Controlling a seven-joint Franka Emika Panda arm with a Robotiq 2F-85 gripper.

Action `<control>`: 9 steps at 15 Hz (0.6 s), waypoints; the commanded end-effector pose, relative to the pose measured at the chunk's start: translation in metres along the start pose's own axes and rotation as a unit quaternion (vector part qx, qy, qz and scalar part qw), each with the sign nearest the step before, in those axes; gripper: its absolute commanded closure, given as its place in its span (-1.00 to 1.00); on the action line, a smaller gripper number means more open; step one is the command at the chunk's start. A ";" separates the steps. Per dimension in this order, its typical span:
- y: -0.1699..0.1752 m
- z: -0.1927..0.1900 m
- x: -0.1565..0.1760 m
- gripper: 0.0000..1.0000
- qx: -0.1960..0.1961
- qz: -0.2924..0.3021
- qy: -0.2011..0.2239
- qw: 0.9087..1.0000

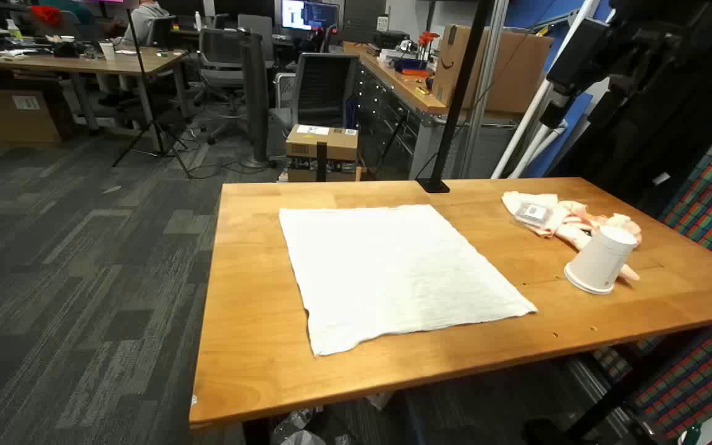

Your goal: Fold the white towel

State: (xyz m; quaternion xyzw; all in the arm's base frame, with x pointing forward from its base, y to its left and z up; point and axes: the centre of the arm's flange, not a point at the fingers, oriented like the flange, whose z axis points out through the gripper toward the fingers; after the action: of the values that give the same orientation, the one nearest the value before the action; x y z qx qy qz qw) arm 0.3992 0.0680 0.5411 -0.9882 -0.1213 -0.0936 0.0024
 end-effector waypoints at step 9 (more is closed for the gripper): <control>0.000 -0.010 0.001 -1.00 -0.001 0.000 0.011 1.000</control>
State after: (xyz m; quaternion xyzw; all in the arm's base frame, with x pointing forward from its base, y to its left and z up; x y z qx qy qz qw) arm 0.3984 0.0681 0.5513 -0.9871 -0.1213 -0.1047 0.0026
